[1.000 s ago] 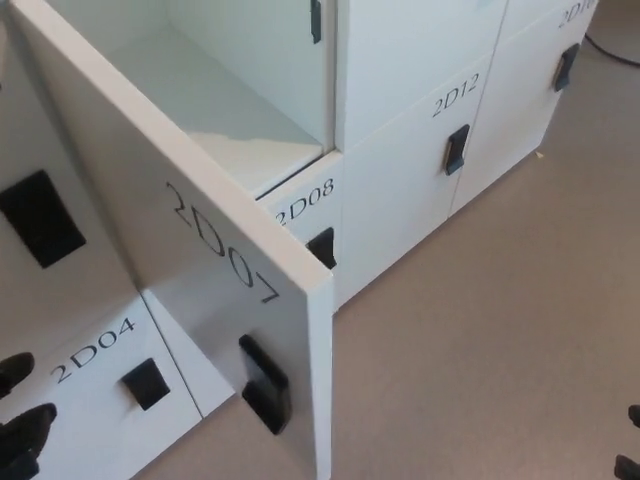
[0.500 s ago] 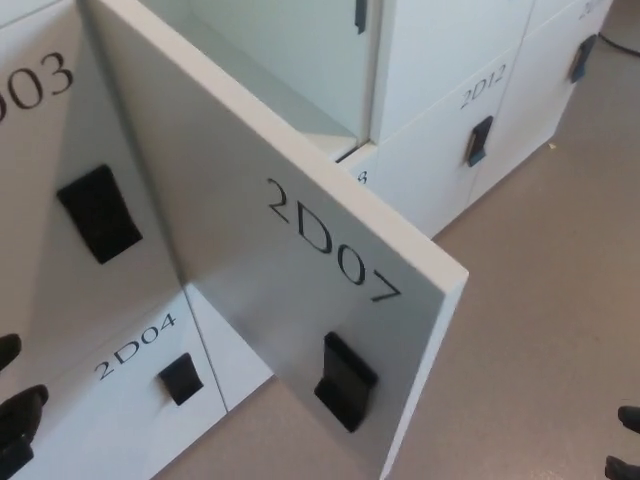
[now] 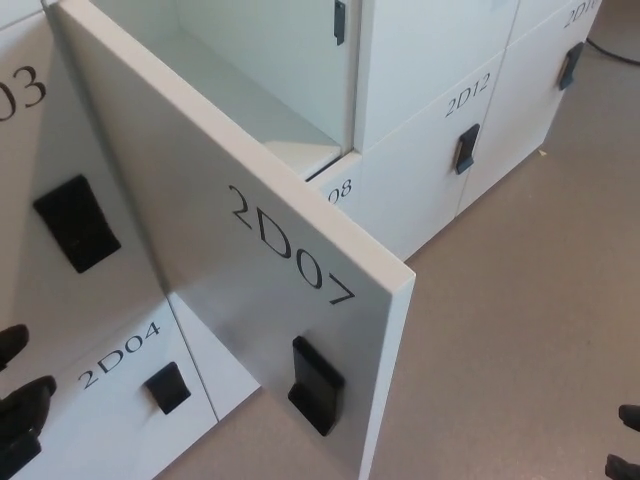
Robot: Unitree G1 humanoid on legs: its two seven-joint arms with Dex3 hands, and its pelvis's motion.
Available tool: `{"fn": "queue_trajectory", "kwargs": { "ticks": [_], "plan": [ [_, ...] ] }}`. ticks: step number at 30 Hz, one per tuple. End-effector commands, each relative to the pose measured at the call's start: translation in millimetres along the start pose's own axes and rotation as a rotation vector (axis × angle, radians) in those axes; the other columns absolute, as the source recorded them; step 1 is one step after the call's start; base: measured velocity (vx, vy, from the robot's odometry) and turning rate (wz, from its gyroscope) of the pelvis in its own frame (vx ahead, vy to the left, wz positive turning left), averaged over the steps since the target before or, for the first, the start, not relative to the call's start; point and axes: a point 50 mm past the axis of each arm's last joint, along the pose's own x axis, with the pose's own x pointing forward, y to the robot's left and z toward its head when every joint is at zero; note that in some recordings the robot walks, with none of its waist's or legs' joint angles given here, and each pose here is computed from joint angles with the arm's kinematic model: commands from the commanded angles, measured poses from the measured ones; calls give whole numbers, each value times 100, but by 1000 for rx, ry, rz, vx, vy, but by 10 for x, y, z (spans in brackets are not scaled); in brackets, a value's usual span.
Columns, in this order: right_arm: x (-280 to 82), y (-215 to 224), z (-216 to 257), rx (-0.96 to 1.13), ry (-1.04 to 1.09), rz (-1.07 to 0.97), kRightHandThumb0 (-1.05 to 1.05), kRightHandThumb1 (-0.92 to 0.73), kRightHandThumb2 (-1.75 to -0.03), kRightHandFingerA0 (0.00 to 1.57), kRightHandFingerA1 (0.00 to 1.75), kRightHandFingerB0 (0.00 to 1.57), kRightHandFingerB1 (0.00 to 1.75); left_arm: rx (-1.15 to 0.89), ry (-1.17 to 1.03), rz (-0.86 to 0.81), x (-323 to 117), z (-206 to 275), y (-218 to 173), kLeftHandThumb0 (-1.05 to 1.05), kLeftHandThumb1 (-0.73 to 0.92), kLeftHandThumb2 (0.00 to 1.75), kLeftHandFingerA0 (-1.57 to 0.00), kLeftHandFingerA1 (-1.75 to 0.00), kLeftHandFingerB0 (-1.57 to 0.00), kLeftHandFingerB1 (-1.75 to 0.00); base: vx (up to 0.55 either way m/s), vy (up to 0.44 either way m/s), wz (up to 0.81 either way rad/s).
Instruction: The robot walks towards an open cabinet and lifts its left hand to push the door towards the right to close it.
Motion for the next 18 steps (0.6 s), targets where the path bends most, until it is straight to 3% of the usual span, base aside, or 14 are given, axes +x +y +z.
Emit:
{"fn": "queue_trajectory", "kwargs": {
  "ticks": [1, 14, 15, 18],
  "plan": [
    [14, -46, 11, -21, -10, -1, -10, -58, -56, 76, 56, 58, 47, 22, -14, -12, -26, 35, -10, -10, 74, 61, -45, -46, -38, -41, 0, 0, 0],
    [-18, -17, -34, -45, -10, 7, -8, -60, -57, 78, 58, 58, 47, 50, -110, -96, -140, 142, -133, -17, 71, 60, -49, -49, -39, -43, 0, 0, 0],
    [-16, -20, -28, -49, -10, 6, -9, -61, -57, 77, 56, 57, 46, 85, -155, -131, -201, 205, -186, -26, 70, 60, -67, -58, -51, -50, 0, 0, 0],
    [-5, -23, -7, -55, -16, 11, -9, -62, -57, 77, 57, 57, 47, 155, -263, -213, -330, 377, -329, -29, 71, 59, -72, -63, -56, -54, 0, 0, 0]
  ]
}}
